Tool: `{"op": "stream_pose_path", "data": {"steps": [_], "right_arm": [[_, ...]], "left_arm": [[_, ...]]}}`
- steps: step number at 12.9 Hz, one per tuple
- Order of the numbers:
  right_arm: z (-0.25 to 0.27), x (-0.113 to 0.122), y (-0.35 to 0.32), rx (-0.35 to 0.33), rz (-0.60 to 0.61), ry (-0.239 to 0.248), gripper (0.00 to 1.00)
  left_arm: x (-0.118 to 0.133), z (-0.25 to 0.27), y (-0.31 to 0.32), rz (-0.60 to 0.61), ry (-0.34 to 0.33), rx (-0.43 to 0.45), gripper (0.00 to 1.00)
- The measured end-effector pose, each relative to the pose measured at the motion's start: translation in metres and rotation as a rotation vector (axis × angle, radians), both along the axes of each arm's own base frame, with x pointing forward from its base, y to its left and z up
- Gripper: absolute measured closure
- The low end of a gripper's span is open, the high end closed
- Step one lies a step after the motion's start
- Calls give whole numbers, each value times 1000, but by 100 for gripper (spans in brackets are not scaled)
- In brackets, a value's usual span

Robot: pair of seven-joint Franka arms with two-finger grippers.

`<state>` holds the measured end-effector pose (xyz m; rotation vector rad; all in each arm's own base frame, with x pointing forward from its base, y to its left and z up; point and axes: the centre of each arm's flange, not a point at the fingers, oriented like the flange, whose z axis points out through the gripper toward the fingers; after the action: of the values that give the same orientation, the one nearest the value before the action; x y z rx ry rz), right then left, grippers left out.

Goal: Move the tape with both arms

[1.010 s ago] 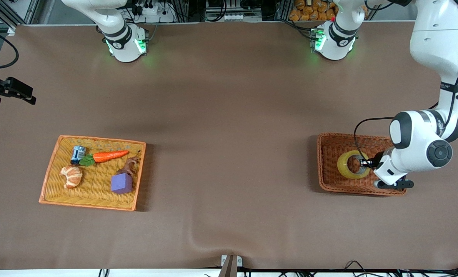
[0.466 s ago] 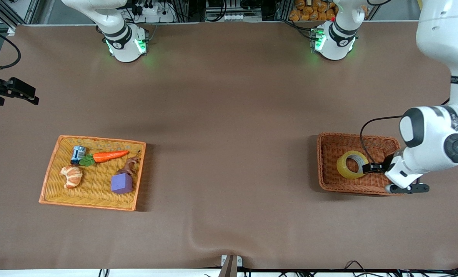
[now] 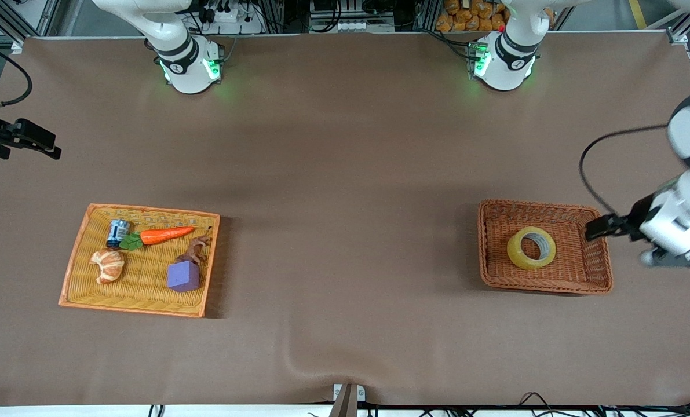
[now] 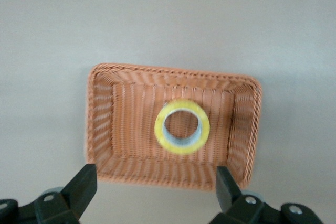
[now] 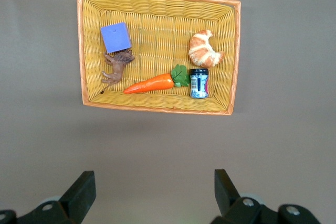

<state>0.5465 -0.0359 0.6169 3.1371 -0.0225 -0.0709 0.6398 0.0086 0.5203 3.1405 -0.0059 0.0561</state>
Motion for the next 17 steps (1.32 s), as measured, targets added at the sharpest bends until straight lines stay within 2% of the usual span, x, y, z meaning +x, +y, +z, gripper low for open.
{"op": "stream_pose_path", "data": {"steps": [3, 5, 11, 17], "right_arm": [[-1, 2, 3, 0, 5, -5, 0], [-2, 3, 5, 0, 7, -2, 0], [-6, 5, 5, 0, 7, 0, 0], [-5, 5, 5, 0, 8, -1, 0]], "left_arm": [[-35, 73, -10, -10, -17, 16, 0], [-51, 94, -9, -8, -14, 18, 0], [-72, 108, -16, -18, -9, 21, 0], [-78, 114, -19, -29, 0, 22, 0]]}}
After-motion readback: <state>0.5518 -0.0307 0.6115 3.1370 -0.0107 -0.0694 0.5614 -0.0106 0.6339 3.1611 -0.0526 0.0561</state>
